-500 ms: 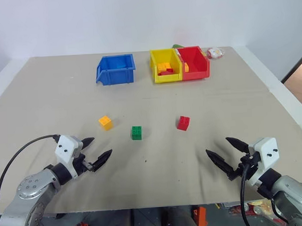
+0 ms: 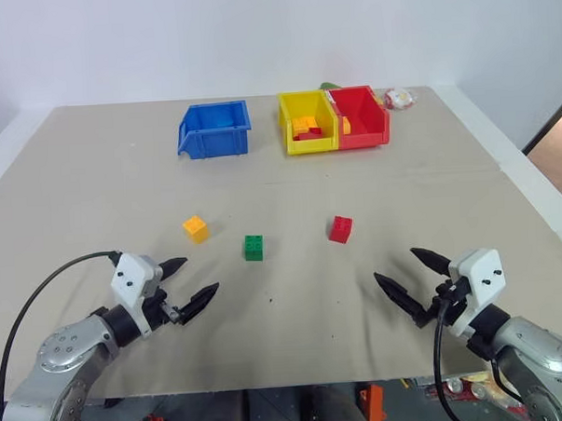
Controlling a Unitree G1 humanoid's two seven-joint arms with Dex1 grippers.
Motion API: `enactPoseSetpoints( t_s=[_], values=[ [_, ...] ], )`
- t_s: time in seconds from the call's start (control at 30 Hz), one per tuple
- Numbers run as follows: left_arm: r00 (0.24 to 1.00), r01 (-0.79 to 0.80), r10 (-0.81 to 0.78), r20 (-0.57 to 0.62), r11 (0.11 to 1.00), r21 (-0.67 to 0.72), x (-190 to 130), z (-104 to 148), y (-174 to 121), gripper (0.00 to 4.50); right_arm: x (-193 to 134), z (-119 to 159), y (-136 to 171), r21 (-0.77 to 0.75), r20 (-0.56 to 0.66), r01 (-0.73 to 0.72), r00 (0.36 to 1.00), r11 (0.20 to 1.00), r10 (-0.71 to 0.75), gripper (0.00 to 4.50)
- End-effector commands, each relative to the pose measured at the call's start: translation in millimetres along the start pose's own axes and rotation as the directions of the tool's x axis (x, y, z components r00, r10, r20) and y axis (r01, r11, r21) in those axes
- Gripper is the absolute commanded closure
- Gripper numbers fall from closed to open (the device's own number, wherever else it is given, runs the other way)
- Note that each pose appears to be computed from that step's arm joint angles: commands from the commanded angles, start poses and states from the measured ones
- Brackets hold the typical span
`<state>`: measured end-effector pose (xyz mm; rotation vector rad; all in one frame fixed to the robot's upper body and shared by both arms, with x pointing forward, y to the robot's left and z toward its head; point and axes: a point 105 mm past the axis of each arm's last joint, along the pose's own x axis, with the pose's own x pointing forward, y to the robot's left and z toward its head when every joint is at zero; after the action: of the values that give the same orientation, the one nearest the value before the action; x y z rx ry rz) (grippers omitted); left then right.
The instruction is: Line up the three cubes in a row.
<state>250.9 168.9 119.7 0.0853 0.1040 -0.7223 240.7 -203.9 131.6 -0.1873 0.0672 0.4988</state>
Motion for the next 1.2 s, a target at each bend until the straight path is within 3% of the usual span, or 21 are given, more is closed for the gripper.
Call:
enactPoseSetpoints(
  t_s=[0.03,0.13,0.23,0.47,0.53,0.7,1.2],
  values=[
    [0.998,0.062,-0.064,0.029,0.997,0.043,-1,13,-9,0.02,3,7,3,-0.032,0.027,-0.020,0.999,0.999,0.021,0.00],
    [0.964,0.263,-0.266,0.015,0.960,0.097,-3,18,-36,0.02,10,16,4,-0.051,0.051,-0.059,0.997,0.997,0.062,0.00],
    [0.852,0.521,-0.521,-0.041,0.839,0.156,-8,23,-67,0.02,32,37,-2,-0.080,0.081,-0.129,0.988,0.988,0.135,0.00],
    [0.745,0.665,-0.660,-0.092,0.726,0.172,4,34,-65,0.02,80,56,-21,-0.053,0.071,-0.267,0.960,0.962,0.271,0.00],
    [0.744,0.665,-0.661,-0.093,0.720,0.197,8,35,-61,0.02,89,52,-21,-0.080,0.029,-0.319,0.946,0.944,0.322,0.00],
    [0.851,0.517,-0.525,-0.034,0.822,0.238,31,37,-37,0.02,107,44,-24,-0.105,-0.027,-0.401,0.916,0.910,0.400,0.00],
    [0.928,0.348,-0.368,0.058,0.912,0.216,43,42,-36,0.02,124,25,-23,-0.113,-0.107,-0.503,0.863,0.857,0.493,0.00]
  ],
)
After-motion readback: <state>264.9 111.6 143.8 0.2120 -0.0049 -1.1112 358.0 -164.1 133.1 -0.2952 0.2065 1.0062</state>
